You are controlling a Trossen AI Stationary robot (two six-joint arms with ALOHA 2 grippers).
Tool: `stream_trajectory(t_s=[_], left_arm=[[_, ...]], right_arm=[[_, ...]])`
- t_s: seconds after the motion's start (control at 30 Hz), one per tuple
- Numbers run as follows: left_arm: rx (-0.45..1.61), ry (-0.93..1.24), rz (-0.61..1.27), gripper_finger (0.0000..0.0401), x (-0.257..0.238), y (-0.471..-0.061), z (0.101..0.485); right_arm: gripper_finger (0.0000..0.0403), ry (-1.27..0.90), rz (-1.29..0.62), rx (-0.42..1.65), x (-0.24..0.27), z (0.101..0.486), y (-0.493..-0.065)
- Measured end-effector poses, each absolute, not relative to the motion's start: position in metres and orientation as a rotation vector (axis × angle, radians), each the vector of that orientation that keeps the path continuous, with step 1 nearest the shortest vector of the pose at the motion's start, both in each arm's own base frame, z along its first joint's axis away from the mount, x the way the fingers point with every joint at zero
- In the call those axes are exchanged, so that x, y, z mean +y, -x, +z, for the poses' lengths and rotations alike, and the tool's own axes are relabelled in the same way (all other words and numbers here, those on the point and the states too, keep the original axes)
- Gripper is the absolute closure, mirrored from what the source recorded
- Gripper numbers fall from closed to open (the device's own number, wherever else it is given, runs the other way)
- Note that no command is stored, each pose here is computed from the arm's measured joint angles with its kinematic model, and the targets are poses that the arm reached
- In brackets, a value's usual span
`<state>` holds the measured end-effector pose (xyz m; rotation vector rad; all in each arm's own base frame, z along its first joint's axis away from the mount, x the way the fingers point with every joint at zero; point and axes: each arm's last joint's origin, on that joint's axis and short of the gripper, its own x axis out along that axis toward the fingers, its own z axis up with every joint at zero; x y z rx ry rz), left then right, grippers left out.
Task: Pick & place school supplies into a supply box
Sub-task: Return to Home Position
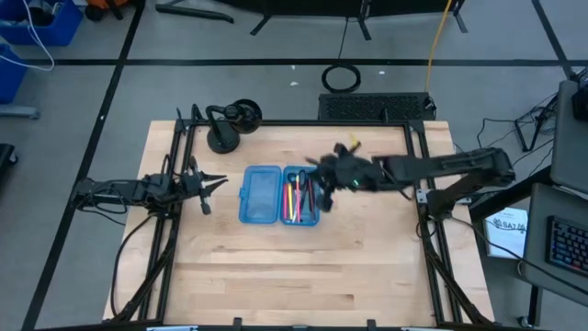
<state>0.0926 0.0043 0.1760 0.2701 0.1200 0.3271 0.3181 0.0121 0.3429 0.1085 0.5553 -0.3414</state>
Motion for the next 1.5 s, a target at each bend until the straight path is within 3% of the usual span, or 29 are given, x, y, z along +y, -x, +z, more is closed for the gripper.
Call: stream_trajectory(t_s=[0.2,0.4,0.57,0.7,0.9,1.07,1.3,1.5], left_arm=[[0.107,-0.269,0.306,0.0354,0.004,-0.093,0.177],[0.049,-0.334,0.263,0.0355,0.002,-0.093,0.183],[0.05,-0.406,0.236,0.0359,0.002,-0.09,0.194],[0.033,-0.445,0.164,0.0394,0.0,-0.089,0.198],[-0.062,-0.436,0.188,0.0398,0.0,-0.089,0.208],[-0.067,-0.428,0.187,0.0398,0.0,-0.088,0.208],[-0.11,-0.422,0.014,0.0399,-0.005,-0.088,0.208],[-0.04,-0.382,0.037,0.04,-0.004,-0.09,0.193]], right_arm=[[0.04,0.035,-0.216,0.455,0.038,0.301,-0.291],[0.0401,0.042,-0.14,0.327,0.034,0.263,-0.258],[0.0402,0.011,-0.139,0.249,0.028,0.241,-0.231],[0.0402,0.023,-0.131,0.173,0.026,0.221,-0.209],[0.0402,0.044,-0.154,0.123,0.015,0.199,-0.175],[0.0402,0.013,-0.219,0.039,-0.002,0.194,-0.151],[0.0402,-0.005,-0.125,-0.095,-0.014,0.196,-0.128],[0.0403,0.046,-0.12,-0.215,-0.014,0.192,-0.115]])
